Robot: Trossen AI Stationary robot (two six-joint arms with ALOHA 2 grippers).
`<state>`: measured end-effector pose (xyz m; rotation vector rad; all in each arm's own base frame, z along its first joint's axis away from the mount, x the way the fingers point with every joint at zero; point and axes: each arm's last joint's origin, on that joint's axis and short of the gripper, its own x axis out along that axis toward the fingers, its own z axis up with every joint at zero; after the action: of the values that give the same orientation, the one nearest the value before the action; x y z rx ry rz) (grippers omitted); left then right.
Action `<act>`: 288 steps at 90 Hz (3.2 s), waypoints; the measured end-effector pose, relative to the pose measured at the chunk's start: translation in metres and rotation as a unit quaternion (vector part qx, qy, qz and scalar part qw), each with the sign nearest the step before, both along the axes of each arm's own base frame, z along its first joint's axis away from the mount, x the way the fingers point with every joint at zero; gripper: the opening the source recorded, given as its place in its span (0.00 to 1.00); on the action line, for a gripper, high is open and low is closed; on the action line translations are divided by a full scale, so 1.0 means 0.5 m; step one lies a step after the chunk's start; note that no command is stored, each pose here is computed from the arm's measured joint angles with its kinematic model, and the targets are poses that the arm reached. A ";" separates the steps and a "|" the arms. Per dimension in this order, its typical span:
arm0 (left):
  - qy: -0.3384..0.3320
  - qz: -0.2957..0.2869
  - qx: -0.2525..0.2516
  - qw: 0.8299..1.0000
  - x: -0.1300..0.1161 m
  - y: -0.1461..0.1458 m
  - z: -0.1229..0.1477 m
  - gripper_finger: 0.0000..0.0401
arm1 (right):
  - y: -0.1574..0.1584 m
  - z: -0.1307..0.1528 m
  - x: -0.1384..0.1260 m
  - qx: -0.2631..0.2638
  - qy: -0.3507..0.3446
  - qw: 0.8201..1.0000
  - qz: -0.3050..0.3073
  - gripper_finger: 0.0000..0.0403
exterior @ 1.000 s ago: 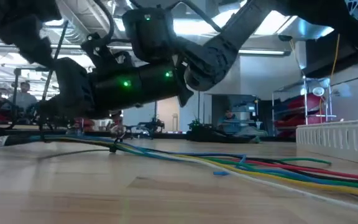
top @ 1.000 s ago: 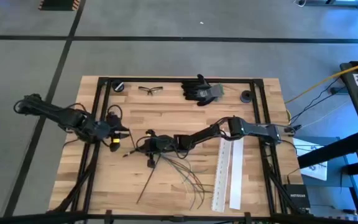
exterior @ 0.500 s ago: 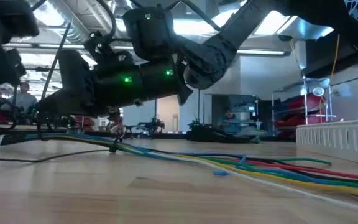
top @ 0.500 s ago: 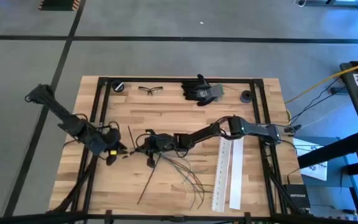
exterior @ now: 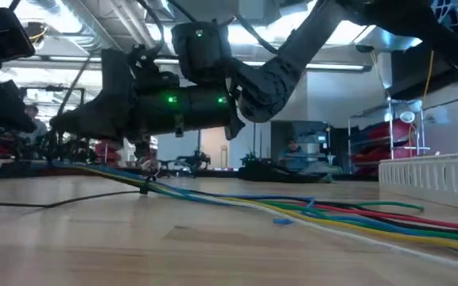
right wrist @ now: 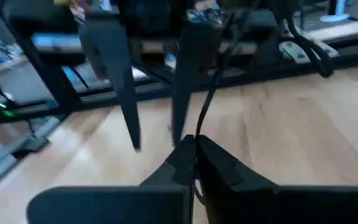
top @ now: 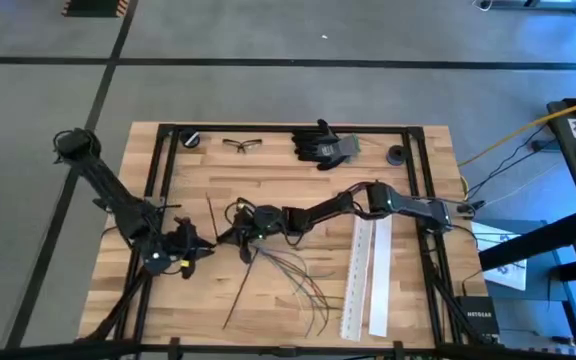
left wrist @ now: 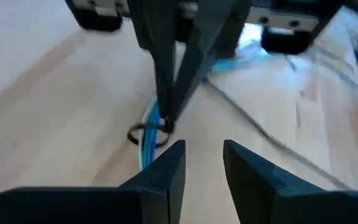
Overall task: Ziptie cables
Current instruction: Wrap the zip tie on the cables
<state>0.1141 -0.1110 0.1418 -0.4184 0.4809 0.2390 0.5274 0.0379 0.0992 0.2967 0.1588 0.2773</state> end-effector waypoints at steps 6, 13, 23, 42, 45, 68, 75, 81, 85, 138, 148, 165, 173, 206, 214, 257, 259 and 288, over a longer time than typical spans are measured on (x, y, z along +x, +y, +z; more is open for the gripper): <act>-0.008 0.012 0.014 1.000 0.005 -0.009 -0.012 0.23 | -0.008 0.002 0.000 0.015 0.002 1.000 0.006 0.00; -0.008 0.022 0.019 1.000 0.008 -0.017 -0.026 0.23 | -0.018 0.002 0.001 0.036 0.010 0.999 0.008 0.00; -0.010 0.032 0.016 0.999 0.012 -0.026 -0.041 0.23 | -0.032 0.002 0.001 0.050 0.013 0.999 0.001 0.00; 0.000 0.049 0.014 0.999 0.014 -0.025 -0.055 0.23 | -0.043 0.002 0.002 0.049 0.012 0.999 -0.016 0.00; 0.001 0.055 0.011 0.998 0.015 -0.023 -0.056 0.23 | -0.043 0.002 0.002 0.048 0.012 0.999 -0.020 0.00; 0.005 0.103 0.023 0.994 0.036 0.004 -0.058 0.23 | -0.042 0.002 0.003 0.042 0.010 0.998 -0.035 0.00; 0.009 0.118 0.030 0.993 0.043 0.013 -0.060 0.23 | -0.043 0.002 0.003 0.041 0.009 0.998 -0.042 0.00; 0.010 0.128 0.032 0.991 0.049 0.018 -0.062 0.23 | -0.043 0.002 0.003 0.041 0.009 0.998 -0.043 0.00; 0.009 0.132 0.031 0.991 0.052 0.019 -0.063 0.22 | -0.043 0.001 0.003 0.041 0.010 0.998 -0.043 0.00; 0.018 0.123 0.052 0.991 0.054 0.019 -0.069 0.00 | -0.109 0.044 -0.001 -0.002 0.027 0.998 -0.064 0.17; 0.019 0.121 0.055 0.991 0.054 0.019 -0.069 0.00 | -0.143 0.077 -0.013 -0.036 0.068 0.996 -0.055 0.28; 0.021 0.119 0.059 0.991 0.054 0.019 -0.069 0.00 | -0.158 0.089 -0.037 -0.030 0.143 0.989 0.028 0.38; 0.021 0.119 0.060 0.991 0.053 0.019 -0.069 0.00 | -0.114 0.077 -0.033 -0.019 0.138 0.987 0.075 0.39; 0.018 0.117 0.058 0.991 0.055 0.017 -0.068 0.00 | -0.037 0.051 -0.015 -0.094 0.079 0.991 -0.056 0.39; 0.016 0.118 0.055 0.991 0.055 0.017 -0.067 0.00 | -0.035 0.026 -0.017 -0.068 0.099 0.992 -0.037 0.39; 0.008 0.112 0.052 0.992 0.059 0.014 -0.064 0.00 | -0.079 0.023 -0.007 -0.028 0.045 0.998 -0.028 0.39; 0.008 0.112 0.052 0.992 0.059 0.013 -0.064 0.00 | -0.083 0.022 -0.007 -0.029 0.047 0.998 -0.039 0.39; 0.007 0.112 0.051 0.992 0.059 0.013 -0.064 0.00 | -0.077 0.025 -0.007 -0.010 0.044 0.999 0.001 0.39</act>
<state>0.1437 -0.1044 0.1099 -0.3716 0.4330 0.4820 0.5237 -0.0004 0.1119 0.2885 0.2478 0.2638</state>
